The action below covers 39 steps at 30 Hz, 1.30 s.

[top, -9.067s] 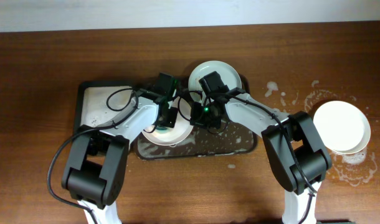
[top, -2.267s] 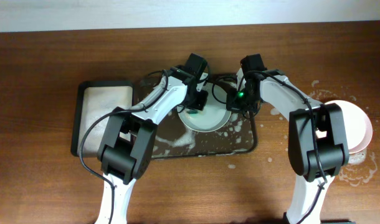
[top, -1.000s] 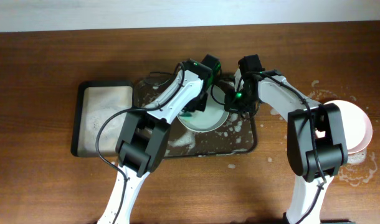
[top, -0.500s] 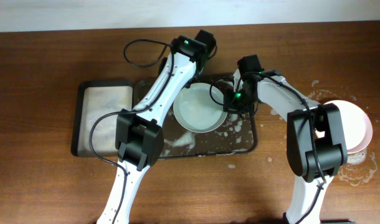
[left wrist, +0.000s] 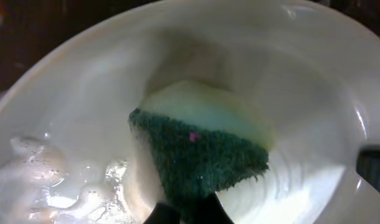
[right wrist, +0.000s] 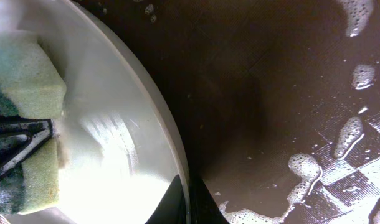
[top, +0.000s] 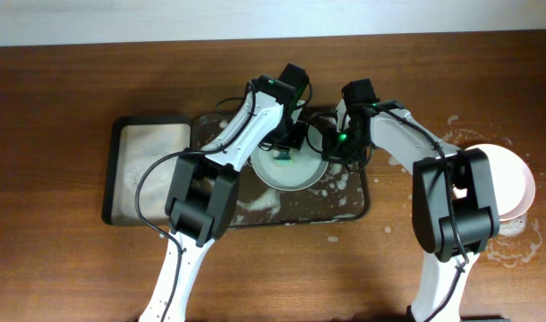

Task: Clean dirty plates on tray and stack at the side
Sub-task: 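Scrub the last plate with the sponge in the left gripper, then lift the last plate with the right gripper and tilt it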

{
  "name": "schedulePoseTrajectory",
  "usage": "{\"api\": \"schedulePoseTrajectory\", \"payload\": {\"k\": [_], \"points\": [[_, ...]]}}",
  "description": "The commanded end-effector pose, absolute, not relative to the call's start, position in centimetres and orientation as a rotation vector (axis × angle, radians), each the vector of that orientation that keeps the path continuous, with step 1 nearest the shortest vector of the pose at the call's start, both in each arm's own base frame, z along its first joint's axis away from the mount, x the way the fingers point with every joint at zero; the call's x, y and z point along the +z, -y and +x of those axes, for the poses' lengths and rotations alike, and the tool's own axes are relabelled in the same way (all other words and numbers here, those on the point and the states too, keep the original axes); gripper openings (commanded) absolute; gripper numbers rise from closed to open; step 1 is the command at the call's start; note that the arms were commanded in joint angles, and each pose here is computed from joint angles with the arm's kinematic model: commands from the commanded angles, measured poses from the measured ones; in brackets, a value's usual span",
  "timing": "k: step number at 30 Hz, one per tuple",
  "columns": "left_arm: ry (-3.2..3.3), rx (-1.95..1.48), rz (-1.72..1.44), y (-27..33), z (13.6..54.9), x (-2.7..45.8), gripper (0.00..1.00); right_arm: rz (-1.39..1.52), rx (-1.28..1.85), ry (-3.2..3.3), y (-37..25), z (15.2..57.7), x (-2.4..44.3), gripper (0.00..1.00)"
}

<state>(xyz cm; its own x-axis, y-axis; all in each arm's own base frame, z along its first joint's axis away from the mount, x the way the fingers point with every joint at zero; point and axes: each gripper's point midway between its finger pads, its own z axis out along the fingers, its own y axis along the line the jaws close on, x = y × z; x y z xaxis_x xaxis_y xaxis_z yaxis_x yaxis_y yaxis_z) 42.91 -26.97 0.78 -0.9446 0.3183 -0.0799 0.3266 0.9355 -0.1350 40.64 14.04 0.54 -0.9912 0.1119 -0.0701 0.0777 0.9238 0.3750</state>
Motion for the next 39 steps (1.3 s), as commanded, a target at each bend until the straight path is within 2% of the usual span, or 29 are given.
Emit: {"api": "schedulePoseTrajectory", "payload": {"k": [1, 6, 10, 13, 18, 22, 25, 27, 30, 33, 35, 39], "points": [[-3.024, 0.095, 0.518, 23.2, 43.4, -1.8, 0.01, 0.158, 0.508, -3.016, -12.9, 40.2, -0.4, 0.04], [-2.883, 0.468, 0.451, 18.5, 46.5, -1.2, 0.01, 0.158, 0.508, -3.016, -12.9, 40.2, -0.4, 0.04], [-2.931, 0.509, 0.458, 17.4, 45.4, -1.7, 0.01, 0.158, 0.507, -3.016, -12.9, 40.2, -0.4, 0.04], [-2.944, 0.683, 0.417, 15.2, 44.4, -0.8, 0.01, 0.158, 0.507, -3.016, -12.9, 40.2, -0.4, 0.04], [-2.879, 0.713, 0.388, 15.3, 46.1, 5.1, 0.01, 0.158, 0.508, -3.016, -12.9, 40.2, -0.4, 0.04], [-2.785, 0.681, 0.317, 14.9, 47.6, 12.3, 0.01, 0.158, 0.508, -3.016, -12.9, 40.2, -0.4, 0.04], [-2.851, 0.435, 0.265, 15.6, 46.9, 14.8, 0.01, 0.141, 0.510, -3.006, -12.9, 40.4, -0.1, 0.04], [-2.959, 0.130, 0.234, 17.0, 46.1, 14.1, 0.01, 0.033, 0.511, -2.942, -13.1, 41.4, 2.6, 0.04], [-3.006, -0.050, 0.166, 16.5, 46.3, 13.9, 0.01, 0.022, 0.381, -2.775, -11.6, 43.1, 9.0, 0.04], [-3.005, -0.060, 0.146, 16.0, 46.5, 13.9, 0.01, 0.091, 0.067, -2.626, -7.2, 43.0, 15.2, 0.04], [-2.979, -0.076, 0.146, 16.3, 47.2, 14.0, 0.01, 0.143, -0.256, -2.472, -3.9, 41.7, 20.5, 0.04], [-2.940, -0.154, 0.153, 17.2, 48.1, 14.2, 0.01, 0.131, -0.714, -2.179, -4.7, 39.4, 26.7, 0.04]]}}
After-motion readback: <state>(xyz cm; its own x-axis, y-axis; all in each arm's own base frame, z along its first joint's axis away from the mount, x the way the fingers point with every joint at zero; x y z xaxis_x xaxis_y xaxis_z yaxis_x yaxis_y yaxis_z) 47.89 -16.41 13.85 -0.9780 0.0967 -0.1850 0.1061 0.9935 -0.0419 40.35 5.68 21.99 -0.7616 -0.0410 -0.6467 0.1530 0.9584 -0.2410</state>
